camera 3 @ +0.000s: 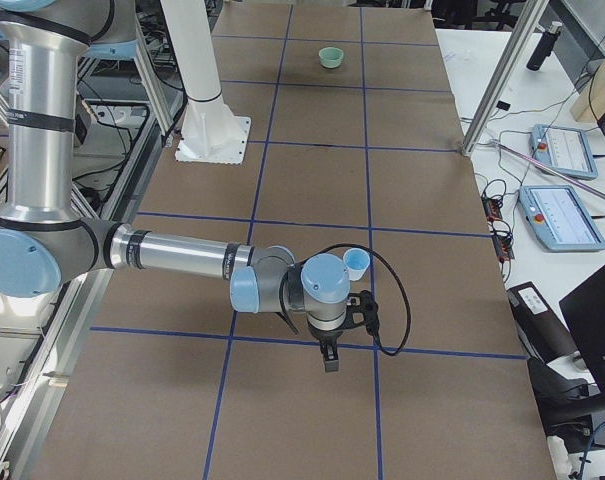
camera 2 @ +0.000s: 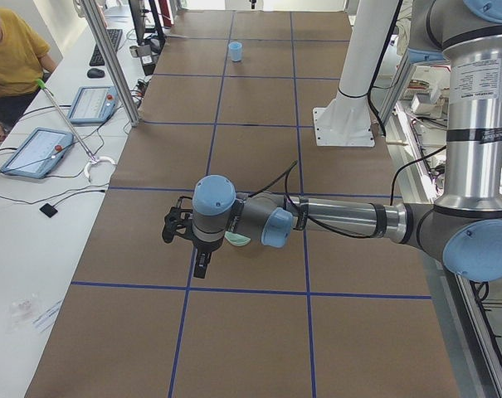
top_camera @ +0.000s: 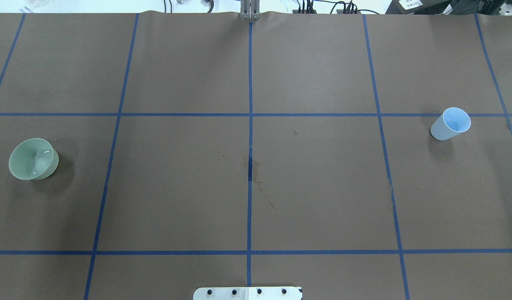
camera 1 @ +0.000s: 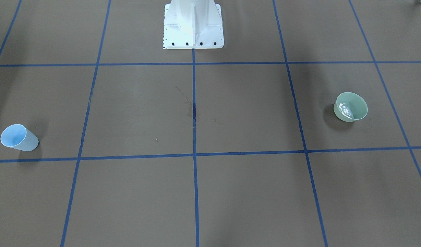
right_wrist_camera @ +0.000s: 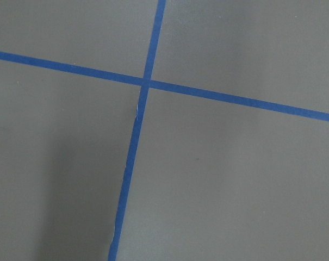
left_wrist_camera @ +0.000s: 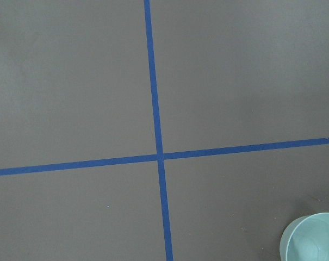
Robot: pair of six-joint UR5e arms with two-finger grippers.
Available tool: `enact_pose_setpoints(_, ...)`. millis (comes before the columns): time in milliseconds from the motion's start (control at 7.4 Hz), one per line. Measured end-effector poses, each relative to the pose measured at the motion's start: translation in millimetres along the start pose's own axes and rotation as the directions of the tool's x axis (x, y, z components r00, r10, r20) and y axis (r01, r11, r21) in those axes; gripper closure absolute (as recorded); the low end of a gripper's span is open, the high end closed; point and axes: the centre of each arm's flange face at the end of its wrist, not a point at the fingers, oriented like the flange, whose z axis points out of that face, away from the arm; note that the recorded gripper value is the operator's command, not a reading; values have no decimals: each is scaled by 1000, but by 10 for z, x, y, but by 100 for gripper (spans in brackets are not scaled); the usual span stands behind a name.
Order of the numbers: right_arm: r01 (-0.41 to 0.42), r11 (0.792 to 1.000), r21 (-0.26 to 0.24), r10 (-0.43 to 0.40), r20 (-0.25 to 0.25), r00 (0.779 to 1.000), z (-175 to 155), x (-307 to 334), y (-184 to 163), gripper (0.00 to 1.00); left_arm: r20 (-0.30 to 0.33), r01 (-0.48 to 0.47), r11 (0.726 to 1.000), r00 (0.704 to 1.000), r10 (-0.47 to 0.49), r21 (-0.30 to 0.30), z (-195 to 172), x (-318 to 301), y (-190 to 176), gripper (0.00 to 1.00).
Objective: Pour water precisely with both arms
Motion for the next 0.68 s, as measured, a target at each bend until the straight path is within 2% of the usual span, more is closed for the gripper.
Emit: enact_pose_setpoints(676,0,1000,0,0,6,1000,3,-9,-2,0,6,14,1000,1000,-14,-9,64,-87,74,0)
